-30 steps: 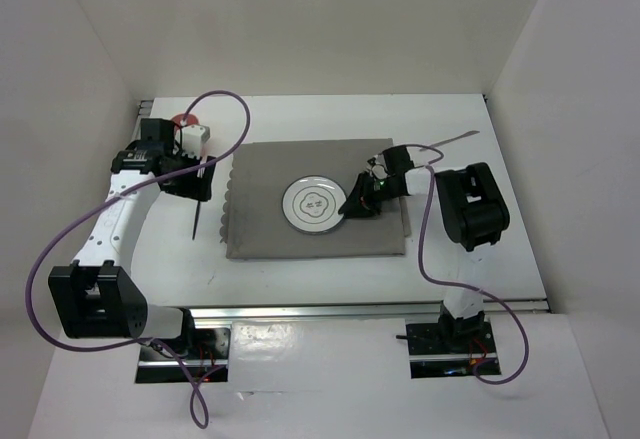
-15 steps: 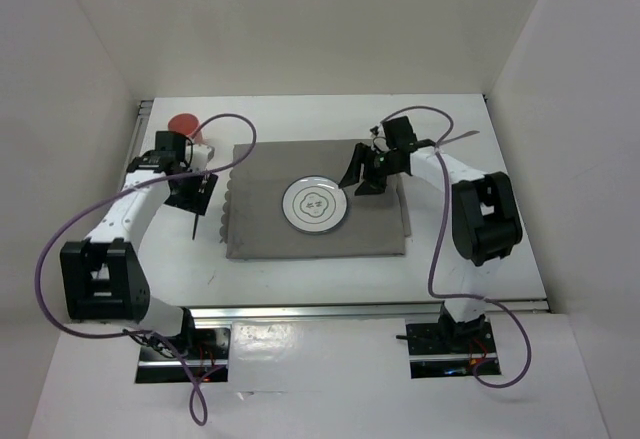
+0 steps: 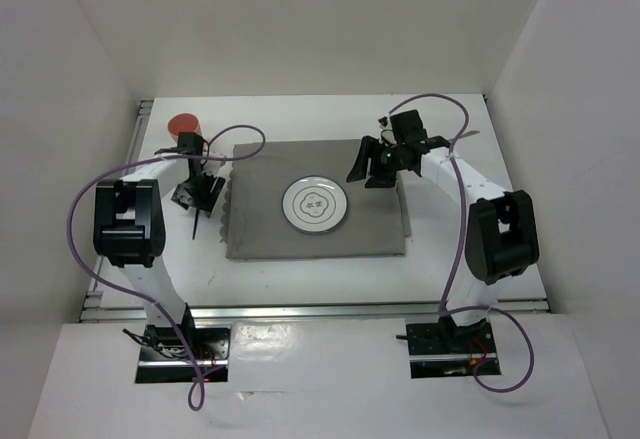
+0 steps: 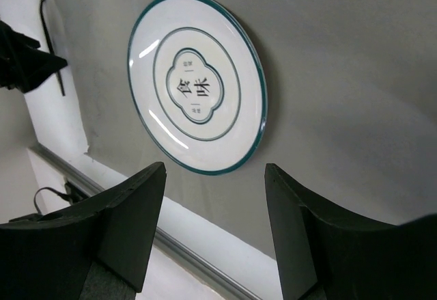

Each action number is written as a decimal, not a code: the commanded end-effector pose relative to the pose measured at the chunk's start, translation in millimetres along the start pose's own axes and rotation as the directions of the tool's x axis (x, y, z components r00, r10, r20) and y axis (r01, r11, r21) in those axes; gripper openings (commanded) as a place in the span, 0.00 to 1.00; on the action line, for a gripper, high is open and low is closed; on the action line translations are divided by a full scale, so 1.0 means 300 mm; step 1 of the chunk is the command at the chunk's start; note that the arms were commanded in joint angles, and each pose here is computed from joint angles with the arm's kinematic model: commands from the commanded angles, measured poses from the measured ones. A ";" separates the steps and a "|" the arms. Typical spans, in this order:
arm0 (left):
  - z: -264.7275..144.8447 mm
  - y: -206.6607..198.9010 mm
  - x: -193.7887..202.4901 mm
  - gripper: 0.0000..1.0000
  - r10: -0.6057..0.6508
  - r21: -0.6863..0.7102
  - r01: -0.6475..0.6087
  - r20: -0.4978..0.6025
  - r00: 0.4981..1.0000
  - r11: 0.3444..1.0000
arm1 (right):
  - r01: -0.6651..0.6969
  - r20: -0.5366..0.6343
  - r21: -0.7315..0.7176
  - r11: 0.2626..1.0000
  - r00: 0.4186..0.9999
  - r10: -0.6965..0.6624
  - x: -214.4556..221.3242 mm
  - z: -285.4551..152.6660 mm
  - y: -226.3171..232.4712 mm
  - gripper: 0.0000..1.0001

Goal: Set the dinner table for one person

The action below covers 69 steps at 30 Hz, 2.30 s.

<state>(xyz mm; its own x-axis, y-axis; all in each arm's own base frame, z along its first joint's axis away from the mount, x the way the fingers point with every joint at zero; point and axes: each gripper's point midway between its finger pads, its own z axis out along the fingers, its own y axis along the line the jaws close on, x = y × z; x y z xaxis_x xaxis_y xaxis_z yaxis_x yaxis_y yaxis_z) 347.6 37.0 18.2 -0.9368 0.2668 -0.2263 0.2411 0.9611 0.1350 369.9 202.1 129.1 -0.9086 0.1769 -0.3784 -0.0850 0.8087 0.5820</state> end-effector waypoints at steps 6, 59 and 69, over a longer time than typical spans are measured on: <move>0.106 -0.019 -0.007 0.38 -0.032 0.118 0.040 -0.062 0.998 0.992 | 0.066 0.143 0.042 0.997 0.987 -0.071 -0.051 -0.128 0.036 0.68; -0.015 -0.534 -0.199 0.00 -0.341 0.042 0.349 -0.130 0.931 0.936 | 0.048 0.257 0.141 0.989 0.963 -0.083 -0.020 -0.248 -0.055 0.67; -0.045 -0.547 -0.197 0.61 -0.310 0.083 0.322 -0.135 0.941 0.943 | -0.106 0.354 0.298 0.949 0.935 -0.007 -0.183 -0.313 -0.192 0.91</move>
<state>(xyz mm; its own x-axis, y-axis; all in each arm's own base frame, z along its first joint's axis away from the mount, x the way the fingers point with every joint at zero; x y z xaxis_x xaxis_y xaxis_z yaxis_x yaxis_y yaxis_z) 360.0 -139.8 20.5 -0.9891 -0.0691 -0.1301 -0.0652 0.9973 -0.0334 357.4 127.2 169.8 -0.7680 0.2963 -0.5678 0.0363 0.9052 0.4233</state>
